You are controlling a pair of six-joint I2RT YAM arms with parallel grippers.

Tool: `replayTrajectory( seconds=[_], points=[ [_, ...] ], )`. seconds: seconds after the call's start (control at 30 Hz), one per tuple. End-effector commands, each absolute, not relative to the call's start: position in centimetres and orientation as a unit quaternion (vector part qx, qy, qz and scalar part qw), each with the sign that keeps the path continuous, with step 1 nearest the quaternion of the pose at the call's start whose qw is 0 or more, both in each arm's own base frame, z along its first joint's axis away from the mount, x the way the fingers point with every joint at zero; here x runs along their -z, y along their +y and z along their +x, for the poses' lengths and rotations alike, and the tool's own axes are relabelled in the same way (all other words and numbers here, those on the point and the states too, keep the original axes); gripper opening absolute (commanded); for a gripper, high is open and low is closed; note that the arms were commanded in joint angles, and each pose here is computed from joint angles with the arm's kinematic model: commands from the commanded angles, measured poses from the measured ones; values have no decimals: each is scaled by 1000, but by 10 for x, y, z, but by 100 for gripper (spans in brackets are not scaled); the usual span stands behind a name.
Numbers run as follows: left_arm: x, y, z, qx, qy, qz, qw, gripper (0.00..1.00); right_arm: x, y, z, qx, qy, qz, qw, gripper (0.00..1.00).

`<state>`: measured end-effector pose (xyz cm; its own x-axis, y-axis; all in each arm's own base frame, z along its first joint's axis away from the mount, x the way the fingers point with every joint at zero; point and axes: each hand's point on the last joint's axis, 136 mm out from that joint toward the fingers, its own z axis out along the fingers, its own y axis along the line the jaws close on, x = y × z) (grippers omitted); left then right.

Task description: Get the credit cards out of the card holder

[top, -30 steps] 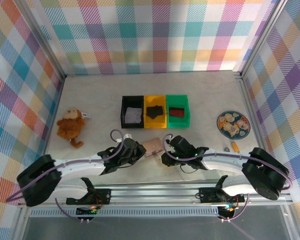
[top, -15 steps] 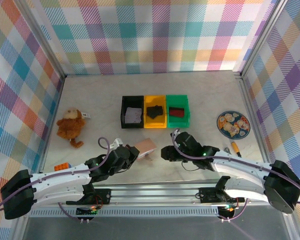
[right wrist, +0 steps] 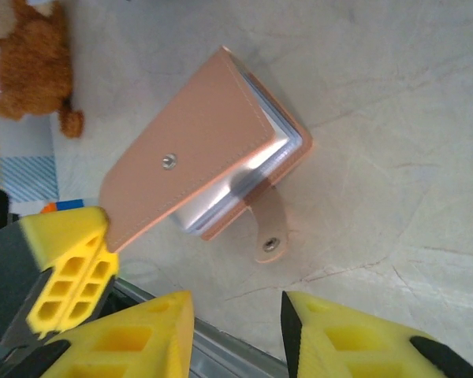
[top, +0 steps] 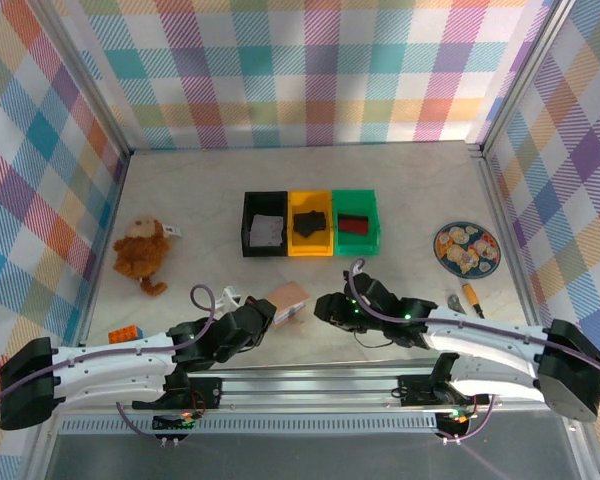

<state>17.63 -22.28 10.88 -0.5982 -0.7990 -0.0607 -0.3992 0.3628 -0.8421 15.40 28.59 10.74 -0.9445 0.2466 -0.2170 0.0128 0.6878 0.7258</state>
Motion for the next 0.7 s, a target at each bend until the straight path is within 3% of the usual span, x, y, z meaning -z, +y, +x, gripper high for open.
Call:
replayTrajectory(
  seconds=[0.0,0.43,0.67],
  points=[
    [-114,-223,178,426,775,-393,252,0,-131,308,159,-422,890,96,145,38],
    [-113,-220,169,430,770,-394,261,0,-121,352,170,-434,885,140,93,43],
    [-111,-212,168,428,766,-400,265,0,-104,346,167,-418,888,176,77,43]
  ],
)
